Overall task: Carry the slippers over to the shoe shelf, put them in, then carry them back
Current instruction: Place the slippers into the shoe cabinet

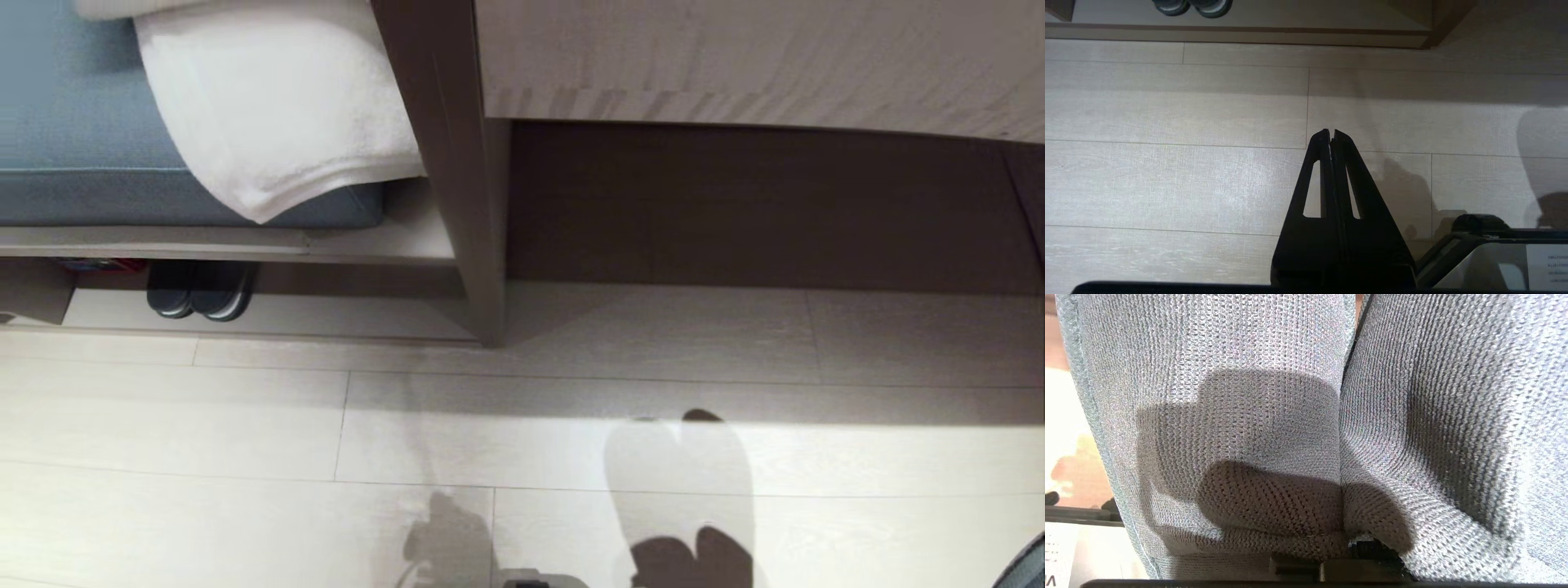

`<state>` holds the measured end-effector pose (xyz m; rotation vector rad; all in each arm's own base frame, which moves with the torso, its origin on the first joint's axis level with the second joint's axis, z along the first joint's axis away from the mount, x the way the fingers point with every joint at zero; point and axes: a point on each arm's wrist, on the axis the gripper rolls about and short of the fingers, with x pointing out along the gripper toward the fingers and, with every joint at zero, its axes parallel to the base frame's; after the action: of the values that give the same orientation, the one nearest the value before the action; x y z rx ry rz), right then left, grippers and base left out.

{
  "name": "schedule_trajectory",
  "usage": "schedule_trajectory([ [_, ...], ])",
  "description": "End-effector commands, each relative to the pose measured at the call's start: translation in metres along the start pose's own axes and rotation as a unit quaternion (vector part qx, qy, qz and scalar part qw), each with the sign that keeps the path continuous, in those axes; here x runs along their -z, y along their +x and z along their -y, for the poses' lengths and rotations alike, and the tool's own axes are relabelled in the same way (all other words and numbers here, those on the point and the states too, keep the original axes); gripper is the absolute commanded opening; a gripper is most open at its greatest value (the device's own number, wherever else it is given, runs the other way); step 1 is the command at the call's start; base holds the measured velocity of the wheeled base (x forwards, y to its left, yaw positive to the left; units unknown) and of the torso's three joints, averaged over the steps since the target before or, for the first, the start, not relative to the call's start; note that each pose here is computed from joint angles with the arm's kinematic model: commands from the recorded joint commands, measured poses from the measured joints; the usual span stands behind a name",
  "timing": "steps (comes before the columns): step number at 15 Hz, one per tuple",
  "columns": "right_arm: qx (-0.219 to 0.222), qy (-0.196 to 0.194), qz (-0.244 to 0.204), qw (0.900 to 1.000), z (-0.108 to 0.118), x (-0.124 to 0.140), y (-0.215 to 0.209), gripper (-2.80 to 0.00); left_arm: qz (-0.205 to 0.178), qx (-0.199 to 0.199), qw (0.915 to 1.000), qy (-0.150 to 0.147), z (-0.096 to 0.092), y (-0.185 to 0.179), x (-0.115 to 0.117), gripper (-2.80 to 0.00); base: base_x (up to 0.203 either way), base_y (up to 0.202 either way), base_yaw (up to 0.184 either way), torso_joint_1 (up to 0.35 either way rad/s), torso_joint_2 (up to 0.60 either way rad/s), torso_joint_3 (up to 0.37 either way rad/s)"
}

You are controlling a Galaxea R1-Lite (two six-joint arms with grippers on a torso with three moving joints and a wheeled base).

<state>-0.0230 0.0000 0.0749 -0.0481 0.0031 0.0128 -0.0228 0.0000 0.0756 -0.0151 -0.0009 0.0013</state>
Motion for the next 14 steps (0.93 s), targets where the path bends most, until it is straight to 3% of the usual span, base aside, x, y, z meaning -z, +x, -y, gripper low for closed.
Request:
schedule_trajectory([
  [1,0.000,0.000,-0.002,1.000,0.0000,0.0000,0.0003,-2.80,0.000,0.000,1.0000,0.000,0.0000,0.0000,0.0000,-2.80,0.000,0.000,0.000,0.006,0.00,0.203],
  [14,-0.002,-0.006,0.000,1.000,-0.0001,-0.0005,0.0001,-2.80,0.000,0.000,1.0000,0.001,0.0000,0.0001,0.0003,-2.80,0.000,0.000,0.000,0.002,0.00,0.198],
])
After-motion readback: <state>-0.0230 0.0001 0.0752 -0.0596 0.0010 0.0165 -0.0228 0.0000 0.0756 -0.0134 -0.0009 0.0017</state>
